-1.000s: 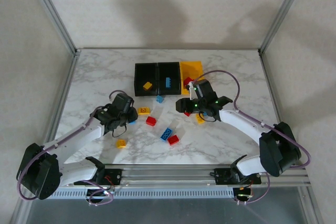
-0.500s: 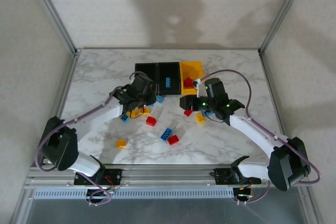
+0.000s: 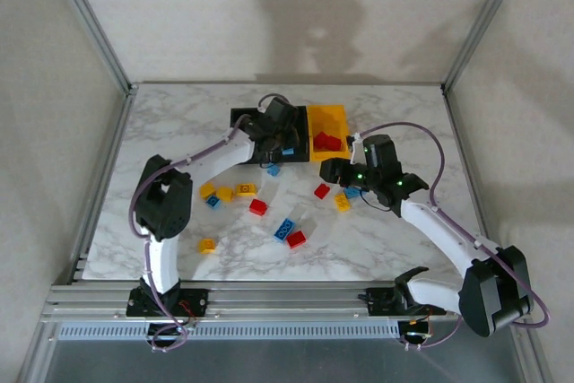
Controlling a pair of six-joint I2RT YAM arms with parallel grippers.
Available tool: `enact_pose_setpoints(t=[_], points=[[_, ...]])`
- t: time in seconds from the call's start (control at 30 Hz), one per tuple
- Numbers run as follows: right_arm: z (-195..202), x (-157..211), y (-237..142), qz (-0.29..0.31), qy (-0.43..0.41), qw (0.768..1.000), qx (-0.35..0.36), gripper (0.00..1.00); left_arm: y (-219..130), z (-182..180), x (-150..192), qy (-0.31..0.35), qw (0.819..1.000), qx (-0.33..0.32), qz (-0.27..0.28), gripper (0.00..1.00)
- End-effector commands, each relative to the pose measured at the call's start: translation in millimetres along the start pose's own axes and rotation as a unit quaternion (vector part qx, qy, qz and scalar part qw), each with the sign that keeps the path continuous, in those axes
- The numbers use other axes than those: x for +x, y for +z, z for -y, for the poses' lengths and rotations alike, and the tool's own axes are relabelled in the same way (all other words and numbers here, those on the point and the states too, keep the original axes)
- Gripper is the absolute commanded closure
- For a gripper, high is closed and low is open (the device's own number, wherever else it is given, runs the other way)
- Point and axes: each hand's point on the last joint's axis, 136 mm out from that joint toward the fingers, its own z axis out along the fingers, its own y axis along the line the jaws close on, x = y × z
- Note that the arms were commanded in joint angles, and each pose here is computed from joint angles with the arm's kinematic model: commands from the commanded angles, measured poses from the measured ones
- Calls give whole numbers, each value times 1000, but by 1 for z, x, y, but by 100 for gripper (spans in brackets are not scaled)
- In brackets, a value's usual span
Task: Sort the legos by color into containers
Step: Place the lego in the container.
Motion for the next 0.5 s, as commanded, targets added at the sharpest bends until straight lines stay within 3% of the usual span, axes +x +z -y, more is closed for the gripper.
enact_pose_setpoints(t=[0.0,0.47], points=[[7,-2,-5,12,14,1000,16,46,12,5,-5,19,1000,-19,1,81],[12,-7,-27,37,16,998,42,46,69,5,-12,32,998,-53,-15,78]])
